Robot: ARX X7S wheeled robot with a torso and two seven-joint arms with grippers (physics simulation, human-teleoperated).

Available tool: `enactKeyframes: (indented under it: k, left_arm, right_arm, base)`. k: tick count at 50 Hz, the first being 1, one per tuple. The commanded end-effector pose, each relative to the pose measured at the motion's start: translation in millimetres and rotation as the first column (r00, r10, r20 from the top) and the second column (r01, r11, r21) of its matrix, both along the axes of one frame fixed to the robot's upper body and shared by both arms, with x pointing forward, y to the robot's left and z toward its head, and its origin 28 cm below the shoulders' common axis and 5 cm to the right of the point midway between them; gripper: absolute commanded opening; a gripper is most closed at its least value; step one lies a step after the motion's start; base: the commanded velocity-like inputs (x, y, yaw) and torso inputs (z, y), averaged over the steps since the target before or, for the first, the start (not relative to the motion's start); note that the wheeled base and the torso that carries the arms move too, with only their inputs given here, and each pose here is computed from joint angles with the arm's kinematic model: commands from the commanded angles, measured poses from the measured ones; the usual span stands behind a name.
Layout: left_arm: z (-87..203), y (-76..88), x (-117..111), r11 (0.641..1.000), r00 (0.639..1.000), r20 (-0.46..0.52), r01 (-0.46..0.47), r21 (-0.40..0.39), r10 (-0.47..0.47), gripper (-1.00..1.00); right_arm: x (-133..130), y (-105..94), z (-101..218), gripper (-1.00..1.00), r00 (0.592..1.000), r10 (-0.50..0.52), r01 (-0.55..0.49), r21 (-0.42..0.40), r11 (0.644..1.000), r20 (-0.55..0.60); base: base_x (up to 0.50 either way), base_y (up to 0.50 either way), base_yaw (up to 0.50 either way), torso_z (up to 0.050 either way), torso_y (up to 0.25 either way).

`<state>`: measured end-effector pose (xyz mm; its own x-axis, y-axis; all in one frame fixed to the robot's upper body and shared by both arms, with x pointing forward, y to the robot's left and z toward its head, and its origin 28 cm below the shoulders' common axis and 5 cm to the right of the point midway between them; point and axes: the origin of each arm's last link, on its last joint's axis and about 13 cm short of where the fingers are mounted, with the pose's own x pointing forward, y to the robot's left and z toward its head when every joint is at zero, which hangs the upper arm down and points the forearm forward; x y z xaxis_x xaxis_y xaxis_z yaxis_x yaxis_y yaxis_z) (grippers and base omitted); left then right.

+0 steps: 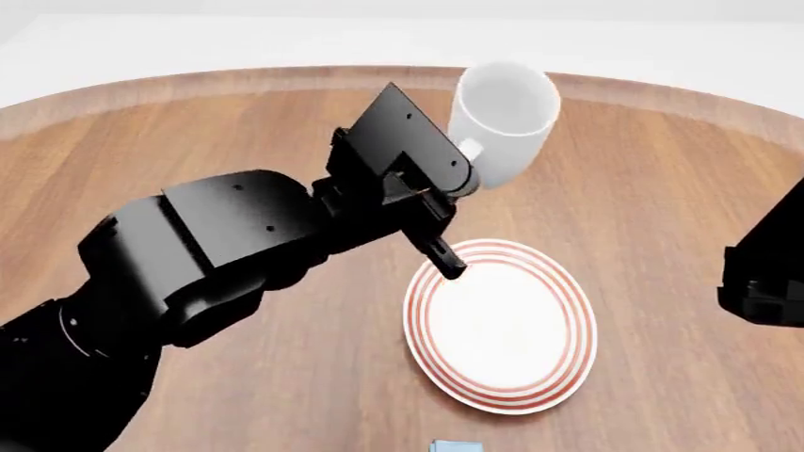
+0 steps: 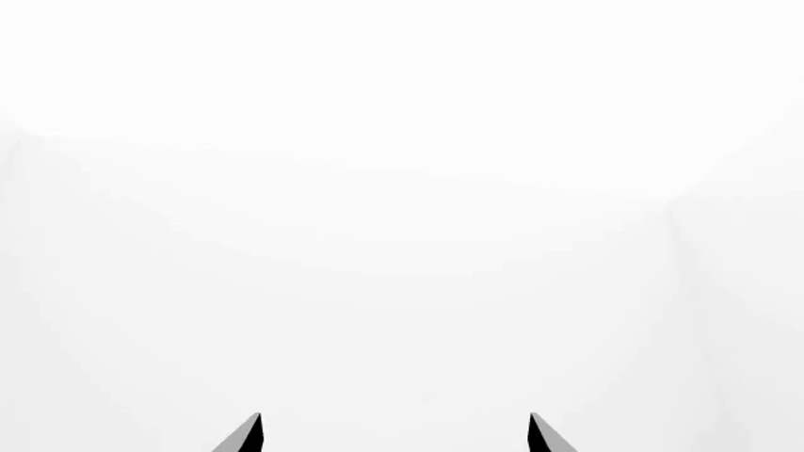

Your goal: Pick up the white mug and put it on the plate, and put the chocolate pudding to the right of the plate.

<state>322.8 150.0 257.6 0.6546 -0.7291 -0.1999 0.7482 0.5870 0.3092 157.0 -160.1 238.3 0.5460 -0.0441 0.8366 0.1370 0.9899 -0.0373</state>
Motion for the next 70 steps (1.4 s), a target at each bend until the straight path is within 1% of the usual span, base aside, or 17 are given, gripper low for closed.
enactKeyframes:
  k: [1, 3, 5, 6, 8, 9, 14, 16, 18, 23, 26, 32, 41, 49, 55, 60, 70]
  left_arm:
    - [12, -18.1, 6, 0.988, 0.978, -0.139, 0.154, 0.004, -0.152, -1.0]
    - [11, -20.0, 6, 0.987, 0.976, -0.147, 0.162, 0.008, -0.159, -1.0]
    - [6, -23.1, 8, 0.987, 0.969, -0.19, 0.16, -0.008, -0.158, -1.0]
    - [4, -24.4, 9, 0.99, 0.961, -0.239, 0.136, -0.031, -0.14, -1.0]
    - [-2, -28.3, 12, 0.993, 0.947, -0.299, 0.115, -0.033, -0.12, -1.0]
    - [-4, -29.6, 12, 0.992, 0.943, -0.309, 0.123, -0.021, -0.123, -1.0]
    - [-17, -39.1, 12, 0.991, 0.908, -0.397, 0.128, -0.045, -0.135, -1.0]
    - [-19, -40.7, 12, 0.99, 0.9, -0.412, 0.133, -0.053, -0.143, -1.0]
    - [-25, -43.3, 12, 0.99, 0.896, -0.422, 0.134, -0.033, -0.136, -1.0]
    - [-34, -46.1, 18, 0.992, 0.876, -0.465, 0.111, -0.054, -0.123, -1.0]
    - [-38, -49.3, 21, 0.991, 0.86, -0.493, 0.103, -0.089, -0.134, -1.0]
    - [-41, -54.7, 22, 0.99, 0.841, -0.524, 0.085, -0.116, -0.134, -1.0]
    - [-53, -58.9, 29, 0.993, 0.826, -0.554, 0.05, -0.109, -0.103, -1.0]
    - [-68, -62.2, 30, 0.995, 0.817, -0.57, 0.05, -0.088, -0.092, -1.0]
    - [-73, -65.1, 28, 0.995, 0.826, -0.555, 0.073, -0.07, -0.099, -1.0]
    - [-81, -67.6, 27, 0.995, 0.823, -0.56, 0.074, -0.063, -0.097, -1.0]
    - [-88, -68.6, 30, 0.996, 0.829, -0.553, 0.075, -0.039, -0.084, -1.0]
  right_arm:
    - [-2, -2.6, 1, 1.0, 1.0, -0.019, 0.019, -0.01, 1.0, 0.018]
    - [-2, -2.8, 2, 1.0, 1.0, -0.02, 0.02, -0.009, 1.0, 0.019]
    - [-3, -3.2, 3, 1.0, 1.0, -0.022, 0.022, -0.008, 1.0, 0.022]
    - [-3, -3.2, 3, 1.0, 0.999, -0.022, 0.022, -0.008, 1.0, 0.023]
    - [-2, -2.7, 3, 1.0, 1.0, -0.022, 0.022, -0.009, 1.0, 0.023]
    - [-3, -2.6, 4, 1.0, 0.999, -0.021, 0.021, -0.01, 1.0, 0.024]
    - [-3, -2.6, 4, 1.0, 1.0, -0.019, 0.02, -0.009, 1.0, 0.025]
    - [-3, -2.8, 4, 1.0, 1.0, -0.02, 0.02, -0.007, 1.0, 0.024]
    - [-3, -2.9, 4, 1.0, 1.0, -0.02, 0.02, -0.005, 1.0, 0.024]
    - [-3, -3.1, 3, 1.0, 1.0, -0.02, 0.02, -0.004, 1.0, 0.024]
    - [-3, -2.8, 3, 1.0, 1.0, -0.019, 0.02, -0.005, 1.0, 0.024]
    - [-3, -3.2, 3, 1.0, 1.0, -0.021, 0.021, -0.004, 1.0, 0.023]
    - [-3, -4.4, 2, 1.0, 1.0, -0.021, 0.021, -0.001, 1.0, 0.022]
    - [-3, -5.1, 2, 1.0, 0.999, -0.023, 0.023, 0.002, 1.0, 0.023]
    - [-3, -5.0, 2, 1.0, 1.0, -0.022, 0.021, 0.004, 1.0, 0.022]
    - [-3, -5.4, 1, 1.0, 1.0, -0.023, 0.022, 0.006, 1.0, 0.021]
    - [-3, -5.8, 1, 1.0, 1.0, -0.024, 0.023, 0.006, 1.0, 0.02]
  base:
    - [0.0, 0.0, 0.0, 0.0, 0.0]
    - [0.0, 0.0, 0.0, 0.0, 0.0]
    - [0.0, 0.0, 0.0, 0.0, 0.0]
    - [0.0, 0.0, 0.0, 0.0, 0.0]
    - [0.0, 0.0, 0.0, 0.0, 0.0]
    - [0.0, 0.0, 0.0, 0.0, 0.0]
    - [0.0, 0.0, 0.0, 0.0, 0.0]
    - [0.0, 0.0, 0.0, 0.0, 0.0]
    - [0.0, 0.0, 0.0, 0.0, 0.0]
    - [0.0, 0.0, 0.0, 0.0, 0.0]
    - [0.0, 0.0, 0.0, 0.0, 0.0]
    - [0.0, 0.0, 0.0, 0.0, 0.0]
    - [0.0, 0.0, 0.0, 0.0, 0.0]
    - [0.0, 0.0, 0.0, 0.0, 0.0]
    - [0.0, 0.0, 0.0, 0.0, 0.0]
    - [0.0, 0.0, 0.0, 0.0, 0.003]
    - [0.0, 0.0, 0.0, 0.0, 0.0]
